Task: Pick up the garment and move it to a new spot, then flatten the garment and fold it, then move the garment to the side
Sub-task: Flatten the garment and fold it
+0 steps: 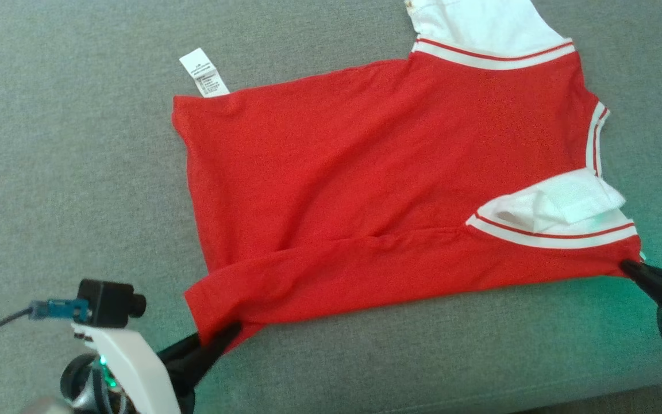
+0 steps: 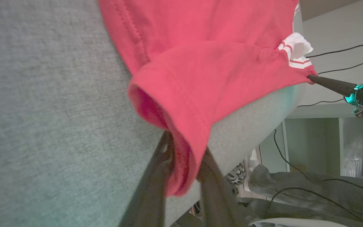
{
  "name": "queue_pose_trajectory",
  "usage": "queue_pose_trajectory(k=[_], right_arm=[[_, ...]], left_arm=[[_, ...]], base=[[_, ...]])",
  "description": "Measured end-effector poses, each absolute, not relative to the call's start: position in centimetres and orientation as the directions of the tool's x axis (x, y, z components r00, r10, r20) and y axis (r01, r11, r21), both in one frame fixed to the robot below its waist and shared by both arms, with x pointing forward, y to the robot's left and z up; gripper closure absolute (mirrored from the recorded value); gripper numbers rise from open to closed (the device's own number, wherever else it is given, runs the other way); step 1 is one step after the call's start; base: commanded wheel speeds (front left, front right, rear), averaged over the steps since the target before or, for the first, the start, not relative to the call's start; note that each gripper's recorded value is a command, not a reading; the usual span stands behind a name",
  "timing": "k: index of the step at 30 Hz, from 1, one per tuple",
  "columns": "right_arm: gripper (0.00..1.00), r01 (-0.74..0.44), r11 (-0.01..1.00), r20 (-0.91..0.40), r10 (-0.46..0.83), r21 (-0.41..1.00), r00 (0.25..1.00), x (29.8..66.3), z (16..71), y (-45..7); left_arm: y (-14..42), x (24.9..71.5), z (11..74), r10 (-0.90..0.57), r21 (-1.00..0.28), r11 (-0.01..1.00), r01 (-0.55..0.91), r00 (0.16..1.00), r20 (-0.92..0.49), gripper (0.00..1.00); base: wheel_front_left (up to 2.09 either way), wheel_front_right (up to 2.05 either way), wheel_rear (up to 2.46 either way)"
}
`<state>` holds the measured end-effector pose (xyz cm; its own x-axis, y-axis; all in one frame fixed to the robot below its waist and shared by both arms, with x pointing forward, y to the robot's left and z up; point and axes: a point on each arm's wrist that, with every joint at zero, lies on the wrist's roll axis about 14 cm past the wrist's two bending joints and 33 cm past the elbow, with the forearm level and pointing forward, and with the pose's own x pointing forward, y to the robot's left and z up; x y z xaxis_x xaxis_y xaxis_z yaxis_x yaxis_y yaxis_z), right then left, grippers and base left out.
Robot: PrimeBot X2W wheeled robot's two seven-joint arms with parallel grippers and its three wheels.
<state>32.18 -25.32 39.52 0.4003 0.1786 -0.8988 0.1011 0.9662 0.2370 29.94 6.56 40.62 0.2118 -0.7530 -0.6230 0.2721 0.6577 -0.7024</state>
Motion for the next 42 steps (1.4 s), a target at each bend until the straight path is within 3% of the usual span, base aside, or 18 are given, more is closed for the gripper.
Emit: queue_pose_trajectory(k=[1,2,8,11,16,20,24,28,34,42], right_arm=[[0.6,0.103,0.968,-0.904,0.172,0.229,0.392,31.9,39.2,-25.4],[0.0,0.096,0.971,-0.905,0.164,0.218,0.392,31.8,39.1,-25.3],[0.0,0.037,0.981,-0.892,0.156,0.189,0.425,32.4,40.3,-25.3],[0.0,-0.005,0.983,-0.857,0.161,0.182,0.49,34.0,42.4,-25.5],[0.0,-0.065,0.992,-0.729,0.126,0.11,0.673,41.9,46.7,-26.1],[0.0,-0.066,0.997,-0.616,0.077,0.041,0.784,50.6,48.5,-25.8],[0.0,-0.085,0.996,-0.609,0.079,0.018,0.789,56.7,46.3,-23.7],[0.0,-0.098,0.995,-0.653,0.092,0.027,0.751,60.1,41.9,-21.6],[0.0,-0.115,0.992,-0.733,0.112,0.047,0.671,61.2,36.0,-19.3],[0.0,-0.097,0.995,-0.738,0.082,0.023,0.67,61.9,35.8,-20.0]], left_arm=[[6.6,29.9,40.2,-0.745,-0.698,0.667,0.26,0.221,-0.629,0.0],[6.6,29.9,39.9,-0.74,-0.695,0.673,0.254,0.228,-0.633,0.0],[7.1,30.7,38.9,-0.704,-0.66,0.71,0.245,0.282,-0.652,0.0],[8.3,31.7,38.6,-0.664,-0.613,0.747,0.256,0.322,-0.675,0.0],[12.3,37.3,38.5,-0.532,-0.437,0.846,0.304,0.453,-0.715,0.0],[10.3,44.6,40.9,-0.552,-0.416,0.833,0.364,0.582,-0.596,0.0],[7.7,48.3,40.3,-0.57,-0.392,0.822,0.413,0.586,-0.576,0.0],[7.7,49.4,37.6,-0.535,-0.349,0.842,0.41,0.557,-0.635,0.0],[8.4,50.8,36.8,-0.507,-0.296,0.853,0.431,0.547,-0.666,0.0],[8.3,50.8,36.6,-0.519,-0.3,0.84,0.452,0.506,-0.689,0.0]], base=[[0.0,0.0,0.0],[0.0,0.0,0.0],[0.0,0.0,0.0],[0.0,0.0,0.0],[0.0,0.0,0.0],[0.0,0.0,0.0],[0.0,0.0,0.0],[0.0,0.0,0.0],[0.0,0.0,0.0],[0.0,0.0,0.0]])
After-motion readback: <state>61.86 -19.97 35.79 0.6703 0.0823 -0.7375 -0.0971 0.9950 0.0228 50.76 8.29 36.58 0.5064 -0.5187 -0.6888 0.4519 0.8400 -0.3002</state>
